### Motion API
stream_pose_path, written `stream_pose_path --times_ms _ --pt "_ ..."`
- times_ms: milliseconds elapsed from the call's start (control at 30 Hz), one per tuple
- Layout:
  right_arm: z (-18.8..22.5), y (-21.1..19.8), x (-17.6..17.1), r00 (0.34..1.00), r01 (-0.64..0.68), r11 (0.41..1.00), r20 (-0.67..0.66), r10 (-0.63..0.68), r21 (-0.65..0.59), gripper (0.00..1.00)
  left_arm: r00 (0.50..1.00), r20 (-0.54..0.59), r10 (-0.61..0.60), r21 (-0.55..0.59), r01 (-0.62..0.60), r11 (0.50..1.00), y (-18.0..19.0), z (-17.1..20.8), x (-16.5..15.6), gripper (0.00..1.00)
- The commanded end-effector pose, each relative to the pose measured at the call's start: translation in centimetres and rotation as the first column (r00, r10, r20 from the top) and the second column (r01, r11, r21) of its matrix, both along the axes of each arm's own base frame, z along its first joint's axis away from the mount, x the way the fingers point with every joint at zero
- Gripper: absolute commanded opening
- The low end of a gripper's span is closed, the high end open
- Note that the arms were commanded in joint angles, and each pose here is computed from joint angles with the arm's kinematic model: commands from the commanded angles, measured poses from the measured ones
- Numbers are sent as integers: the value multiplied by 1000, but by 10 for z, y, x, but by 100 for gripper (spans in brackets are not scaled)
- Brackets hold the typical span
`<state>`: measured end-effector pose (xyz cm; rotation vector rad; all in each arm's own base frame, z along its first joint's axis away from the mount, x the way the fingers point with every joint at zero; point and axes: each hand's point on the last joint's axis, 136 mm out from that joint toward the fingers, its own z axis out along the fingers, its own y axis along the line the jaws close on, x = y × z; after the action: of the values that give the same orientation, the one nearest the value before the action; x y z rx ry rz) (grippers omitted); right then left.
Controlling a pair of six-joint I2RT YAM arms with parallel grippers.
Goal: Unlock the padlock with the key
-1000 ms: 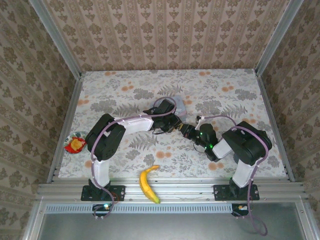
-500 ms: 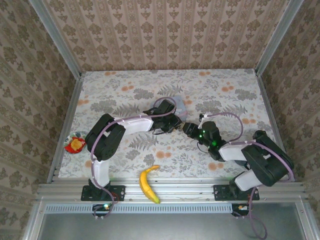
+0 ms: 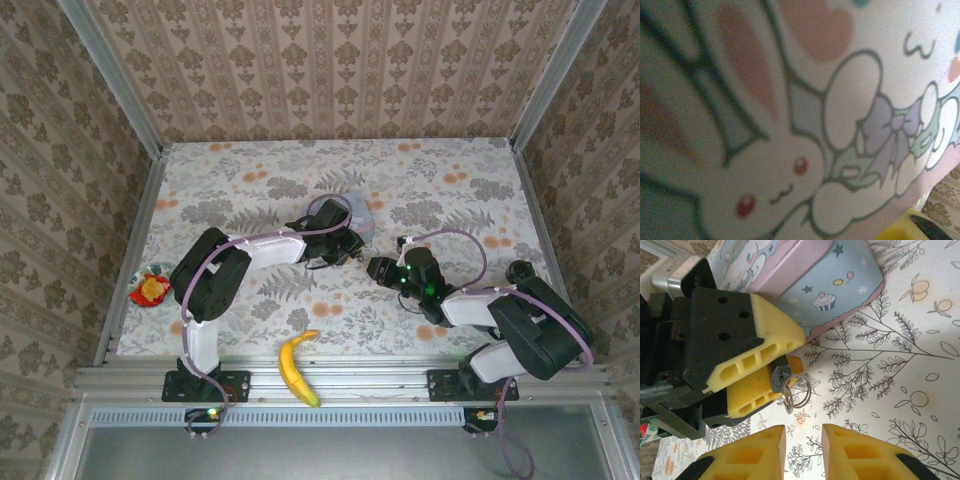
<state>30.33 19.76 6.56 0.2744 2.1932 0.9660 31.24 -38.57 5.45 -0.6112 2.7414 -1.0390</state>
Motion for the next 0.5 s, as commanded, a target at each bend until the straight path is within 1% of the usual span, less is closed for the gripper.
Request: stream_pose_path --times_ms 0,200,467 --pt "5 13 6 999 -38 999 18 37 28 25 976 -219 4 28 2 1000 13 -34 -36 0" --pt "2 21 14 999 -46 997 30 44 67 23 975 -223 -6 27 12 1000 10 -35 -39 0" --pt "-3 24 21 999 -42 997 38 39 68 21 974 -225 -12 26 18 999 10 -35 -40 0"
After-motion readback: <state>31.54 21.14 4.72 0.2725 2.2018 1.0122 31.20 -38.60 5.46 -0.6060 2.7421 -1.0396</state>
